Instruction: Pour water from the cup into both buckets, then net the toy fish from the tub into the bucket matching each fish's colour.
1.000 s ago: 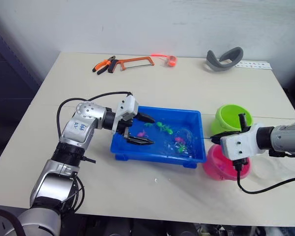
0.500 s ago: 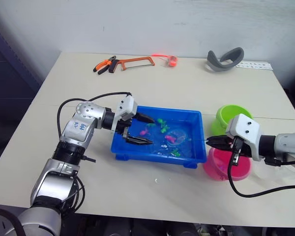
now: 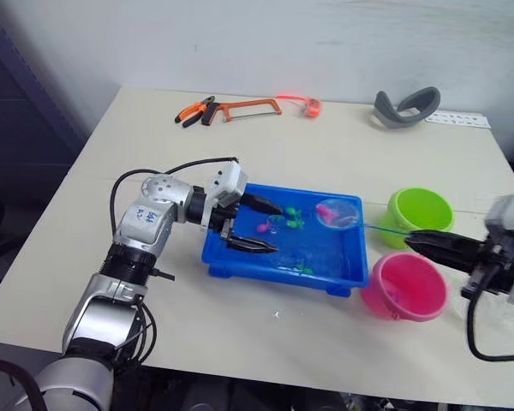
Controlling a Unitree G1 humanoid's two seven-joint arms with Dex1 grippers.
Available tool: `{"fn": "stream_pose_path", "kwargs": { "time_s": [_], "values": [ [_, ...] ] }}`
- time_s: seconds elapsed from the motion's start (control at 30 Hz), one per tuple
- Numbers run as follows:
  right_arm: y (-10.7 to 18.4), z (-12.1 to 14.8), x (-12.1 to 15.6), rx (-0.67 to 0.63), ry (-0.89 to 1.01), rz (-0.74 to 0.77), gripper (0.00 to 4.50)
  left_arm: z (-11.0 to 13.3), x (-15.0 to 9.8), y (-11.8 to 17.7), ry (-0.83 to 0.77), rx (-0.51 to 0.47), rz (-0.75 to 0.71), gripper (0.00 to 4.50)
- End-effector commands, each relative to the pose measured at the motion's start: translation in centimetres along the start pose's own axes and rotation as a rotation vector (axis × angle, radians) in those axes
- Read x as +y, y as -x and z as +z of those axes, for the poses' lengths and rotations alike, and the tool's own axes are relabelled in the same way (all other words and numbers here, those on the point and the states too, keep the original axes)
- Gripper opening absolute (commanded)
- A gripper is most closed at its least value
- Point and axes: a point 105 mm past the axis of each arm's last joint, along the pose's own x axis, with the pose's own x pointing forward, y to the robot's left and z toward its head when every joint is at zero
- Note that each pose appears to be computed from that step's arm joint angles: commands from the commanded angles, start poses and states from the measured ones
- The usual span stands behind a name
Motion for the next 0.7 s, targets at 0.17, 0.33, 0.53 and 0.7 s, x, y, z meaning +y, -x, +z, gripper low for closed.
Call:
{"fn": "stream_pose_path", "kwargs": {
  "time_s": [0.17,0.33,0.53,0.7],
  "values": [
    [6.8,-0.4,1.2,0.028,0.014,-0.166,0.00,1.6,0.1,-1.4,-0.058,-0.038,-0.086,4.48],
    [9.6,-1.4,2.4,0.111,0.036,-0.235,0.00,1.4,0.2,-2.0,-0.070,-0.034,-0.125,4.48],
    [12.0,-3.4,2.9,0.296,0.236,-0.297,0.00,1.5,0.4,-2.7,-0.079,-0.043,-0.152,4.48],
    [12.2,-4.2,2.4,0.399,0.538,-0.300,0.00,1.6,0.6,-2.9,-0.084,-0.046,-0.162,4.48]
  ]
}}
